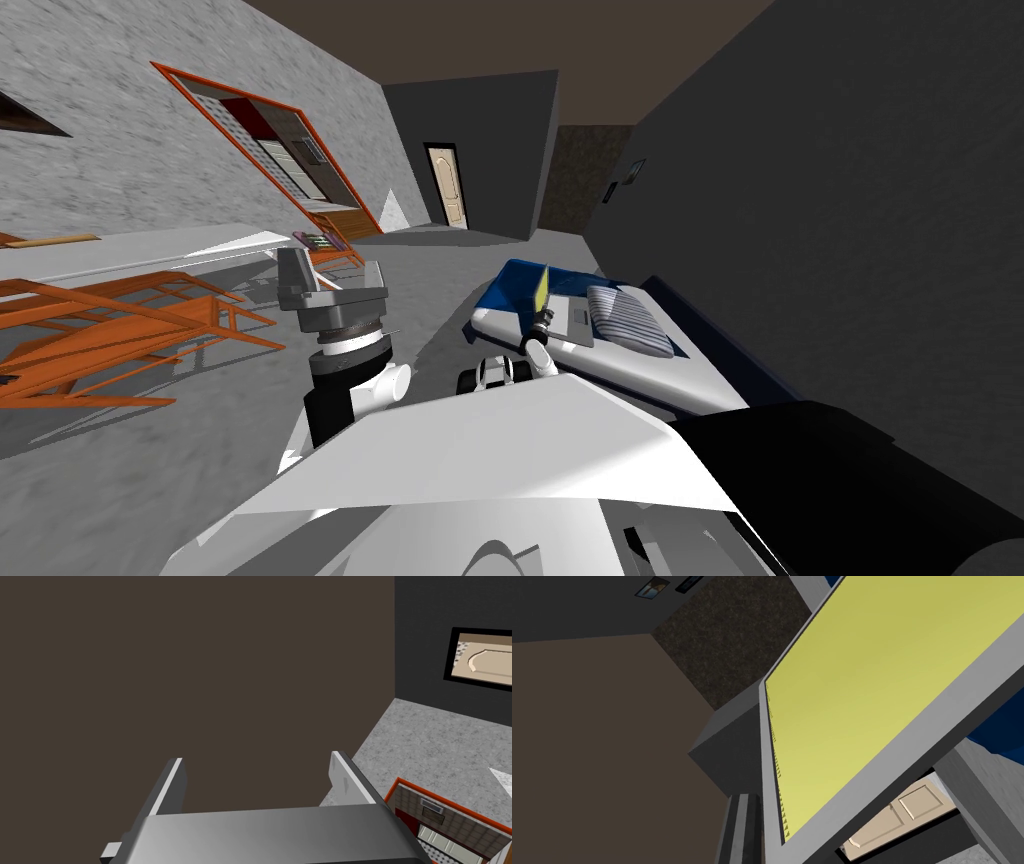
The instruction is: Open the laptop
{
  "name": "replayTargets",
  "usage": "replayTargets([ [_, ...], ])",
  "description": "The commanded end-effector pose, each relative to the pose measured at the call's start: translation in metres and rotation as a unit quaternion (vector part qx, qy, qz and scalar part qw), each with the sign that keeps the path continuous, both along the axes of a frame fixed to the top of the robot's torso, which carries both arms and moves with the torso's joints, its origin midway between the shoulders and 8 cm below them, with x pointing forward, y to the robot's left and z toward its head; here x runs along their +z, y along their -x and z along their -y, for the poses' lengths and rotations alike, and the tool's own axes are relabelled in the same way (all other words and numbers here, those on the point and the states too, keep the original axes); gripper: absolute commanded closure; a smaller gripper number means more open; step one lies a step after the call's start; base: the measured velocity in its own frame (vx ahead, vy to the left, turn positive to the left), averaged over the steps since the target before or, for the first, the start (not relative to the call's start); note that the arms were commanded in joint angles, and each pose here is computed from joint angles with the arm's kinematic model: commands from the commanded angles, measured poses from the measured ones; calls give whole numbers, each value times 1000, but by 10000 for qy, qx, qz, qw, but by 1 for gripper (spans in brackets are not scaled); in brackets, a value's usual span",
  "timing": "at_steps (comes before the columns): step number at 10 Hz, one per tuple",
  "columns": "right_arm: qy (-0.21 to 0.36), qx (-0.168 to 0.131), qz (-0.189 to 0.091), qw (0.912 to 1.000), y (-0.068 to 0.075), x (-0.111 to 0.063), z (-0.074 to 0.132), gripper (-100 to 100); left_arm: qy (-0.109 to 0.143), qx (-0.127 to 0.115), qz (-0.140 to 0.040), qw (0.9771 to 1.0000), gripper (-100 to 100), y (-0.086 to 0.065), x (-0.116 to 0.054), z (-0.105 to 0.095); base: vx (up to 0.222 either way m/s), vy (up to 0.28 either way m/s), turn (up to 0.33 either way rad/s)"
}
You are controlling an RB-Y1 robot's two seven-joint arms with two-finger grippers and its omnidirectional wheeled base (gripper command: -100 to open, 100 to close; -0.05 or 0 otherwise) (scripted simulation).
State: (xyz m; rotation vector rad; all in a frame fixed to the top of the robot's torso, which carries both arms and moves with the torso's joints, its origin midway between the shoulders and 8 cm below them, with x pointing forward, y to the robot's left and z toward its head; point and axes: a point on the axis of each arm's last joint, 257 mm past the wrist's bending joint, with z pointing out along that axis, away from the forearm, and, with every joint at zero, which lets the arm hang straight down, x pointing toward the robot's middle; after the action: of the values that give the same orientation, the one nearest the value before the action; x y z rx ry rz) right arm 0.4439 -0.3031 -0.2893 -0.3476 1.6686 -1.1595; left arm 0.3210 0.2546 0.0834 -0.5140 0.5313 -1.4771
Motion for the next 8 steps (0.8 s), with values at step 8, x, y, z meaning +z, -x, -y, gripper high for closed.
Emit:
replayTargets([
  [8,-821,55,511,9953,-6,-2,12,100,0,0,0,10000,0,0,0,0,-39,-33,-11],
])
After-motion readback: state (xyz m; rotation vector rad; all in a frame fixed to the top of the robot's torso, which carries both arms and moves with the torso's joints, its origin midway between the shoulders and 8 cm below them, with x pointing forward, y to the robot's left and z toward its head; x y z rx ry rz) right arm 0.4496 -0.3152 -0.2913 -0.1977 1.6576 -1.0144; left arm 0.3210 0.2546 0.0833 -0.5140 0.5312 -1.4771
